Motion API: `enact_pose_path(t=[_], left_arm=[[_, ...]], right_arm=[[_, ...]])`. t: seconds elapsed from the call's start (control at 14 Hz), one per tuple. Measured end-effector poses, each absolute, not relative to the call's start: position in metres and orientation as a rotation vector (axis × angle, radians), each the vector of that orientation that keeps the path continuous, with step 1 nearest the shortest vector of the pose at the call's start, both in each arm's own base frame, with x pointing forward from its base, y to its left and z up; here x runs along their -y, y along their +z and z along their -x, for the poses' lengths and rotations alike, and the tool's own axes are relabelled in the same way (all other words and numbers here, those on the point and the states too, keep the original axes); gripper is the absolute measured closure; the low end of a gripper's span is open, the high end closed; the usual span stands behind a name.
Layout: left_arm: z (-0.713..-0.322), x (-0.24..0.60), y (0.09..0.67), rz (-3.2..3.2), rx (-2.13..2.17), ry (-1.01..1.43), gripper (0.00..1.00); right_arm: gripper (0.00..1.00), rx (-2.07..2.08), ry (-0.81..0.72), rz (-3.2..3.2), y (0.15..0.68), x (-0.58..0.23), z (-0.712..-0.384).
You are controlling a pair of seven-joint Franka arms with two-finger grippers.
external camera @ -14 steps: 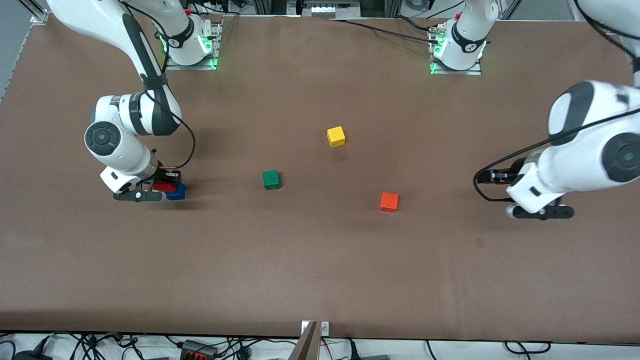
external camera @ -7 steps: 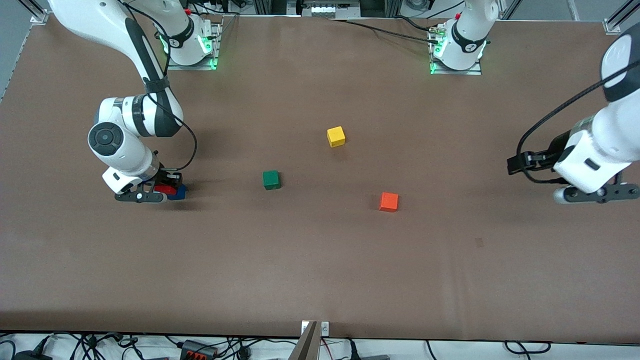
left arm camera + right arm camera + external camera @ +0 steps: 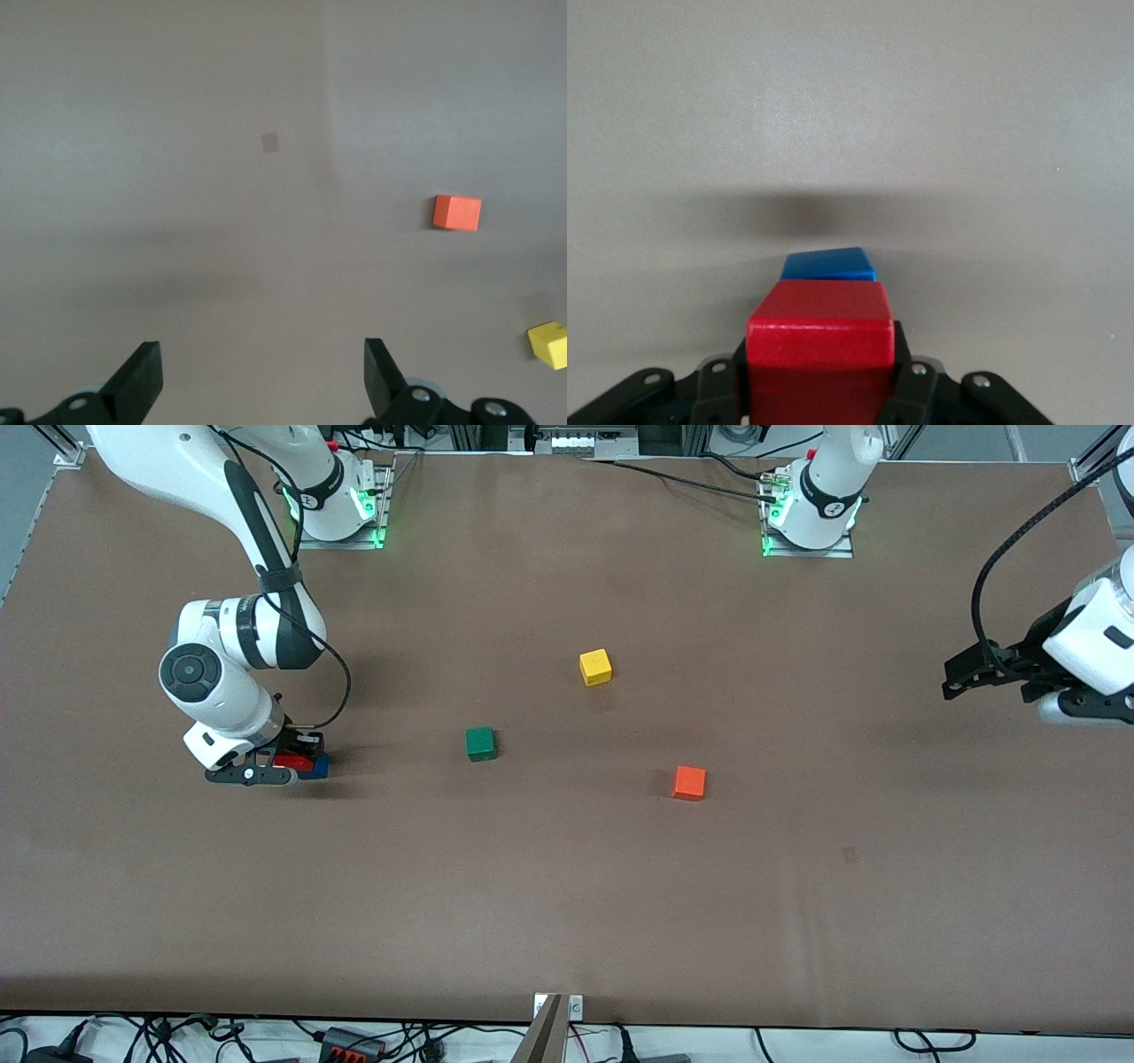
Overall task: Pass red block to right arm, stack on blue
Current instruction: 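Lower the red cube onto the blue cube while the left gripper retracts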
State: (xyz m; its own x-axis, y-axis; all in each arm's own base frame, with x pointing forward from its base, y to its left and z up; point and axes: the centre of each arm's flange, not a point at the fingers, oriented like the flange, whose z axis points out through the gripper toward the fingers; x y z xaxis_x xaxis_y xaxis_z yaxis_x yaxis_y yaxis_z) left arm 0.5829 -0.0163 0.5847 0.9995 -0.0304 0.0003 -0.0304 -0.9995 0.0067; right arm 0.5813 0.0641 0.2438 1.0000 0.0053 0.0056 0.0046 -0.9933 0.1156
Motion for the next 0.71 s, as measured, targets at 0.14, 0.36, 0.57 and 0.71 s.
enact_pose_path(t=[0.14,0.36,0.57,0.71], left_arm=[[-0.573,0.019,0.586,-3.134,0.067,0.011,0.0],[-0.568,0.026,0.587,-3.134,0.086,-0.008,0.0],[-0.567,0.026,0.586,-3.134,0.09,-0.028,0.0],[-0.565,0.026,0.587,-3.134,0.088,-0.038,0.0]], right_arm=[[0.44,-0.007,0.009,-3.026,0.244,-0.064,-0.581],[0.44,-0.006,0.006,-3.025,0.242,-0.064,-0.581],[0.44,-0.006,0.0,-3.024,0.24,-0.063,-0.581],[0.44,-0.006,-0.006,-3.022,0.237,-0.063,-0.581]])
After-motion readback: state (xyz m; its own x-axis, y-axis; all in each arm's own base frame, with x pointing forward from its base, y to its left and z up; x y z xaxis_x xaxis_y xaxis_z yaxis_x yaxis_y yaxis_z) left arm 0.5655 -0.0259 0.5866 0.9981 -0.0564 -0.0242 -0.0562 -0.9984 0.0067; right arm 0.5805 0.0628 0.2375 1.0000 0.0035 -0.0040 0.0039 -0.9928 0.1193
